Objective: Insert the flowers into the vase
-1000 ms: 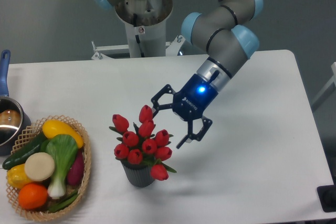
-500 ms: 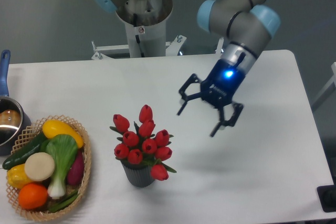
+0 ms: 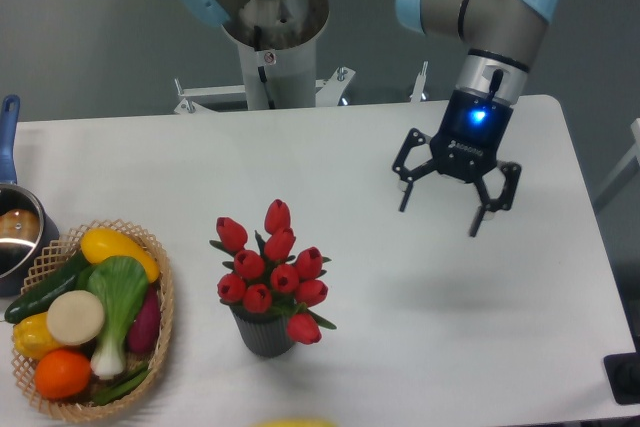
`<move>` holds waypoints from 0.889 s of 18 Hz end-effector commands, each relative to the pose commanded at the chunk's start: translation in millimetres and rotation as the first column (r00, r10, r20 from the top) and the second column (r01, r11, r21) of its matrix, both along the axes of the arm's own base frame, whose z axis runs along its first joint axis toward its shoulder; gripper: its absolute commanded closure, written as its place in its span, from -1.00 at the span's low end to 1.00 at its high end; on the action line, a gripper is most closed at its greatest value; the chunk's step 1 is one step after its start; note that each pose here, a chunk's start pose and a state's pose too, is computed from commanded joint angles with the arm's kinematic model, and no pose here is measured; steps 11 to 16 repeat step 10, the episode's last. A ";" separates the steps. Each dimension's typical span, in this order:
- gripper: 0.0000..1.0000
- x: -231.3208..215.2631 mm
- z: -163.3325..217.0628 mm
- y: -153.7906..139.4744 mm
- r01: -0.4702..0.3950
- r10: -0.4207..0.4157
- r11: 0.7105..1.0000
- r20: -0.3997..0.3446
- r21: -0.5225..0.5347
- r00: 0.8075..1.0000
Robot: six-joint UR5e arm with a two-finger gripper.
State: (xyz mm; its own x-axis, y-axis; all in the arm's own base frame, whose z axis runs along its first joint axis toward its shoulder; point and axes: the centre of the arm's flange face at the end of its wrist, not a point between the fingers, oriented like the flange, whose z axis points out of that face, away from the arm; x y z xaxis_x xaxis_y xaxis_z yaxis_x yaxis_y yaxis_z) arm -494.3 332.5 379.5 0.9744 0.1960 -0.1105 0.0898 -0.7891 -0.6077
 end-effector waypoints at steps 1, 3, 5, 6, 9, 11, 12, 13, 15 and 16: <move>-1.00 -1.8 -0.7 -2.3 -0.012 0.012 0.999 -0.020 -0.045 1.000; -1.00 -6.1 -3.8 -10.3 -0.002 -0.010 0.989 -0.080 -0.147 0.997; -1.00 -9.7 -10.0 -21.4 -0.032 -0.002 0.959 -0.117 -0.281 0.993; -1.00 -9.6 -11.9 -23.2 -0.042 0.005 0.949 -0.118 -0.314 0.993; -1.00 -6.0 -19.9 -23.0 -0.048 0.001 0.921 -0.121 -0.386 0.993; -1.00 -5.0 -22.3 -25.4 -0.050 -0.004 0.909 -0.127 -0.414 0.992; -1.00 -5.0 -22.3 -25.4 -0.050 -0.004 0.909 -0.127 -0.414 0.992; -1.00 -5.0 -22.3 -25.4 -0.050 -0.004 0.909 -0.127 -0.414 0.992; -1.00 -5.0 -22.3 -25.4 -0.050 -0.004 0.909 -0.127 -0.414 0.992; -1.00 -5.0 -22.3 -25.4 -0.050 -0.004 0.909 -0.127 -0.414 0.992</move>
